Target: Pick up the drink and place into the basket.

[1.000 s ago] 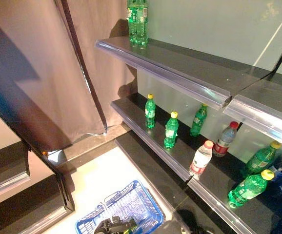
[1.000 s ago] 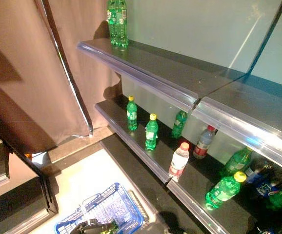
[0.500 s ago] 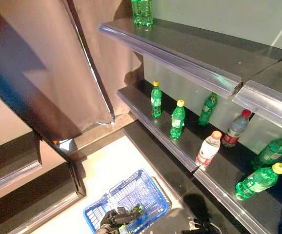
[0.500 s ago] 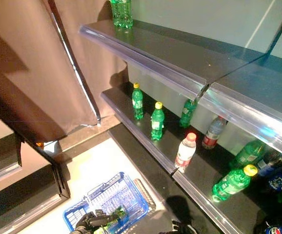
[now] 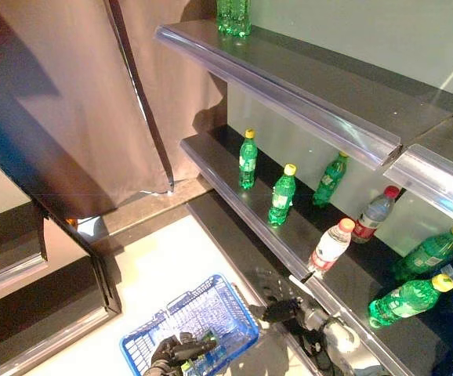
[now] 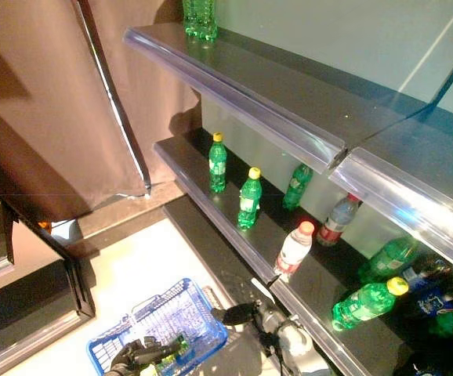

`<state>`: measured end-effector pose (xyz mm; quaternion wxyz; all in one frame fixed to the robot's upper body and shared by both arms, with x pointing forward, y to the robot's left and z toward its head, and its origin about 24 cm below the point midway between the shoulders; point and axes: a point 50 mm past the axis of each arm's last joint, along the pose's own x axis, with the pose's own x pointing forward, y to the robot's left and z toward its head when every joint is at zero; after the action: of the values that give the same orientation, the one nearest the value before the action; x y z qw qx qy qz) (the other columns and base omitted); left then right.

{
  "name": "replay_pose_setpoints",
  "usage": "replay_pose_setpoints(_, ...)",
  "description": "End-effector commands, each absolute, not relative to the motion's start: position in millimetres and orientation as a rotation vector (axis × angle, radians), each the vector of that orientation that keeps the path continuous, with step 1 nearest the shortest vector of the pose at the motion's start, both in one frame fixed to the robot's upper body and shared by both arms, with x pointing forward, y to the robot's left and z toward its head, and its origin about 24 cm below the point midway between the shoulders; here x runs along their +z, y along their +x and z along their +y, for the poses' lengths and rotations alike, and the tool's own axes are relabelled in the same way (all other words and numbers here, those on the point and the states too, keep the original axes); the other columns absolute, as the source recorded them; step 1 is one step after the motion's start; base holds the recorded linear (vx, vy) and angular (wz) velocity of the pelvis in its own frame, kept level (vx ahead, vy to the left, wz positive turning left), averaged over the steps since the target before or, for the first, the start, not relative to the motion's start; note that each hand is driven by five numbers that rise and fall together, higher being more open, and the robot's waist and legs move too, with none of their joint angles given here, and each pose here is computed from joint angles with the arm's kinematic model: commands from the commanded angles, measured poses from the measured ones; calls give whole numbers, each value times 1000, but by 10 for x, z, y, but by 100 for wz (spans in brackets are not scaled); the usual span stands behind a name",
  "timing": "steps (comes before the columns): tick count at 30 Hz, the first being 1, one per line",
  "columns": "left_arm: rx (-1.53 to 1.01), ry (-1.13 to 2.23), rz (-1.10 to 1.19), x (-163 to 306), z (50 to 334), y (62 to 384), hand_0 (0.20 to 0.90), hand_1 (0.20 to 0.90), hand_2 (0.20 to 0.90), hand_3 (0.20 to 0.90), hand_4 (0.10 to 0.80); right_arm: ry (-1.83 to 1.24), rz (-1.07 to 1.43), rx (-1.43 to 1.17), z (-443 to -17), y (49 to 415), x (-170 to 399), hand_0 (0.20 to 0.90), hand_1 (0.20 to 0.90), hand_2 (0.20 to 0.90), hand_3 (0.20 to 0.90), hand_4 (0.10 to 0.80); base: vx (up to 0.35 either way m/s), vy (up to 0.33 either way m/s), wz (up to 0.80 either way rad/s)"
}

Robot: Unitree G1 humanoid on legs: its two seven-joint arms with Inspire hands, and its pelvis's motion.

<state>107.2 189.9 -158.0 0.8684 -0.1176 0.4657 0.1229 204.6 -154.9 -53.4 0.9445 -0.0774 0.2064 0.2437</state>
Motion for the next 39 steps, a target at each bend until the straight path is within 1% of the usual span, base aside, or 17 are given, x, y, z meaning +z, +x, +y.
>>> replay_pose_setpoints(1,311,-153,930,-1533,2183,963,300,300,300,200,100,-109,114,620,-1367,2329,73,900,900,900,900,800,49,-17,0)
replay_pose_setpoints(5,326,-160,943,-1546,2199,900,300,300,300,200,100,-95,-33,694,-1331,2379,454,900,900,900,900,800,19,-8,0)
replay_pose_setpoints(6,327,-160,944,-1547,2201,896,300,300,300,200,100,-92,-35,698,-1333,2380,469,900,900,900,900,800,0,0,0)
replay_pose_setpoints(11,332,-162,951,-1559,2205,842,300,300,300,200,100,-52,-211,765,-1349,2401,868,900,900,900,900,800,6,-4,0)
replay_pose_setpoints(13,331,-164,952,-1562,2190,828,300,300,300,200,100,-19,-369,688,-1414,2418,1171,900,900,900,900,800,0,0,0)
replay_pose_setpoints(14,331,-164,952,-1562,2187,827,300,300,300,200,100,-15,-385,674,-1423,2419,1201,900,900,900,900,800,0,0,0)
replay_pose_setpoints(16,339,-176,955,-1573,2144,806,300,300,300,200,100,7,-583,440,-1552,2413,1467,900,900,900,900,800,27,10,-5)
replay_pose_setpoints(20,349,-194,956,-1584,2094,786,300,300,300,200,100,-2,-679,276,-1633,2361,1538,900,900,900,900,800,18,22,-11)
replay_pose_setpoints(22,358,-207,957,-1590,2087,756,300,300,300,200,100,-43,-691,150,-1732,2319,1509,900,900,900,900,800,32,29,-4)
replay_pose_setpoints(25,360,-210,964,-1598,2074,722,300,300,300,200,100,-46,-644,31,-1858,2332,1424,900,900,900,900,800,40,9,-7)
replay_pose_setpoints(28,355,-209,964,-1599,2062,723,300,300,300,200,100,-101,-658,-53,-1914,2320,1385,900,900,900,900,800,8,2,-1)
replay_pose_setpoints(35,359,-203,975,-1604,2066,675,300,300,300,200,100,-191,-534,-118,-1987,2376,1160,900,900,900,900,800,15,0,0)
replay_pose_setpoints(39,351,-208,957,-1594,2070,717,300,300,300,200,100,-189,-534,-154,-1999,2385,1108,900,900,900,900,800,-15,1,0)
